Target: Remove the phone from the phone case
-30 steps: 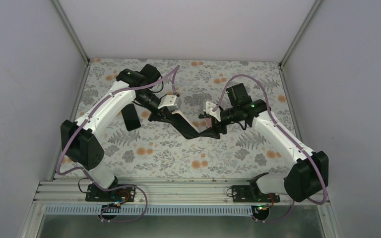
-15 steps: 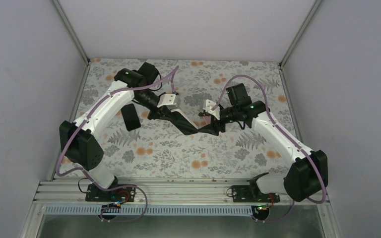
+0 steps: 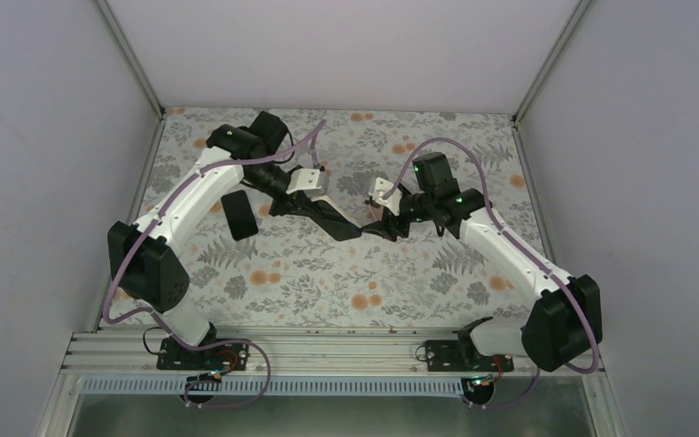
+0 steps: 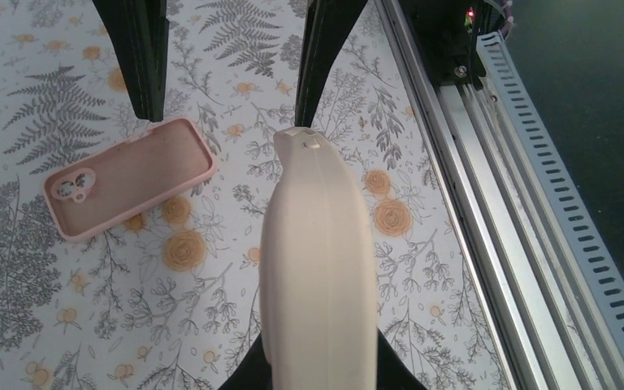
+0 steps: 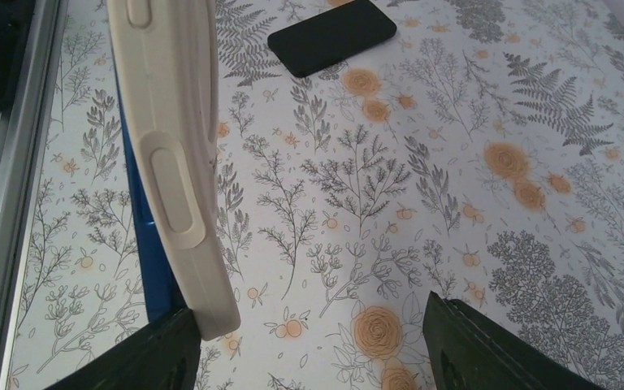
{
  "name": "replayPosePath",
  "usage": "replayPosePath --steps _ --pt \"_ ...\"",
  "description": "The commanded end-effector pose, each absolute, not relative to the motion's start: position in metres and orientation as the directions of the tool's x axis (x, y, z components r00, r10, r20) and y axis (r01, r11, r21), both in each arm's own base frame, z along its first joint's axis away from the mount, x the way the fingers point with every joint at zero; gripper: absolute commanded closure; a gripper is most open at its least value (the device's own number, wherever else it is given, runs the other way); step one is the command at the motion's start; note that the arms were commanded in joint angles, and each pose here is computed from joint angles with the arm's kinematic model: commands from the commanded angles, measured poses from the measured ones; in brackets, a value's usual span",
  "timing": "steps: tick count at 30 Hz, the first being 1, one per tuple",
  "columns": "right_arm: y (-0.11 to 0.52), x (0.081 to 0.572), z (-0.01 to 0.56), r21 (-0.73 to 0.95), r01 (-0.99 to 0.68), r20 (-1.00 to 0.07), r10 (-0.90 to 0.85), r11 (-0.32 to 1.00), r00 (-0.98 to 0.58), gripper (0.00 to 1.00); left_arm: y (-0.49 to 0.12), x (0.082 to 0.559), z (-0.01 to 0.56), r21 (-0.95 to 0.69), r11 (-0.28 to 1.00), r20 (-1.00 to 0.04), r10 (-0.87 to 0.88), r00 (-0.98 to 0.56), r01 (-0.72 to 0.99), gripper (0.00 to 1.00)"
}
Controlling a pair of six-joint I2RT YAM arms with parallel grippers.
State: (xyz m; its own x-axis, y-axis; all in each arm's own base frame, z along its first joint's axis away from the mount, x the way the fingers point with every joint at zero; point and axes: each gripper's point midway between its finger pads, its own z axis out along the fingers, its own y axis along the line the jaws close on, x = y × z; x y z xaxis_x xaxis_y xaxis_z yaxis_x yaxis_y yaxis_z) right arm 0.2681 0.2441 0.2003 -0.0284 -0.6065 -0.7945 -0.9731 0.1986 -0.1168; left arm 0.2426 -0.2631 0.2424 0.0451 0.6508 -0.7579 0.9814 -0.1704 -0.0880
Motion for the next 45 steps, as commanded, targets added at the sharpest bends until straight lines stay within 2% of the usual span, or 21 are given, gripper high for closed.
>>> replayPosePath --steps 1,13,18,22,29,33,35,36,37,38,39,41,43,45 --pt "0.26 0.299 0.219 -0.246 -0.932 -0.798 -0.601 0.265 0.04 0.29 -0.287 0.198 0.292 -0.182 -0.324 -0.902 0.43 -0.028 0.928 0.98" --pt "0.292 0.301 0.248 -0.265 -0.925 -0.841 -0.535 0.272 0.084 0.27 -0.294 0.196 0.296 -0.227 -0.357 -0.924 0.373 -0.085 0.906 0.98" --pt "0.308 0.284 0.264 -0.175 -0.971 -0.884 -0.46 0.16 0.084 0.26 -0.297 0.203 0.294 -0.243 -0.357 -0.925 0.365 -0.105 0.902 0.98" --pt "0.321 0.264 0.282 -0.079 -0.997 -0.915 -0.399 0.026 0.062 0.34 -0.295 0.216 0.281 -0.256 -0.334 -0.915 0.387 -0.115 0.907 0.98" --pt "0.329 0.23 0.306 0.072 -0.98 -0.941 -0.34 -0.185 -0.005 0.41 -0.291 0.265 0.263 -0.236 -0.221 -0.88 0.461 -0.112 0.946 0.98" --pt "0.332 0.225 0.309 0.107 -0.972 -0.947 -0.318 -0.207 -0.037 0.51 -0.297 0.283 0.267 -0.194 -0.184 -0.887 0.453 -0.092 0.964 0.98" --pt "0.333 0.229 0.307 0.11 -0.975 -0.947 -0.317 -0.193 -0.044 0.63 -0.301 0.289 0.269 -0.201 -0.179 -0.888 0.449 -0.102 0.963 0.98" --pt "0.334 0.231 0.305 0.114 -0.977 -0.945 -0.324 -0.181 -0.05 0.72 -0.302 0.293 0.269 -0.209 -0.164 -0.883 0.455 -0.114 0.964 0.94" --pt "0.334 0.233 0.304 0.118 -0.978 -0.942 -0.33 -0.172 -0.056 0.81 -0.302 0.298 0.27 -0.205 -0.145 -0.881 0.459 -0.118 0.968 0.84" --pt "0.333 0.233 0.303 0.116 -0.979 -0.94 -0.337 -0.169 -0.053 0.87 -0.3 0.303 0.273 -0.188 -0.126 -0.882 0.459 -0.111 0.974 0.68" --pt "0.332 0.235 0.3 0.103 -0.983 -0.936 -0.349 -0.153 -0.044 0.93 -0.297 0.306 0.279 -0.163 -0.11 -0.889 0.448 -0.098 0.98 0.48" --pt "0.329 0.24 0.295 0.093 -0.989 -0.928 -0.369 -0.116 -0.044 0.97 -0.29 0.314 0.292 -0.103 -0.059 -0.898 0.435 -0.067 0.993 0.19" --pt "0.325 0.246 0.284 0.089 -0.993 -0.911 -0.408 -0.075 -0.051 0.97 -0.282 0.32 0.303 -0.047 -0.011 -0.9 0.435 -0.038 0.999 0.03" --pt "0.316 0.252 0.27 0.102 -0.994 -0.894 -0.441 -0.035 -0.076 0.97 -0.273 0.329 0.318 -0.006 0.035 -0.902 0.432 -0.021 0.999 0.0"
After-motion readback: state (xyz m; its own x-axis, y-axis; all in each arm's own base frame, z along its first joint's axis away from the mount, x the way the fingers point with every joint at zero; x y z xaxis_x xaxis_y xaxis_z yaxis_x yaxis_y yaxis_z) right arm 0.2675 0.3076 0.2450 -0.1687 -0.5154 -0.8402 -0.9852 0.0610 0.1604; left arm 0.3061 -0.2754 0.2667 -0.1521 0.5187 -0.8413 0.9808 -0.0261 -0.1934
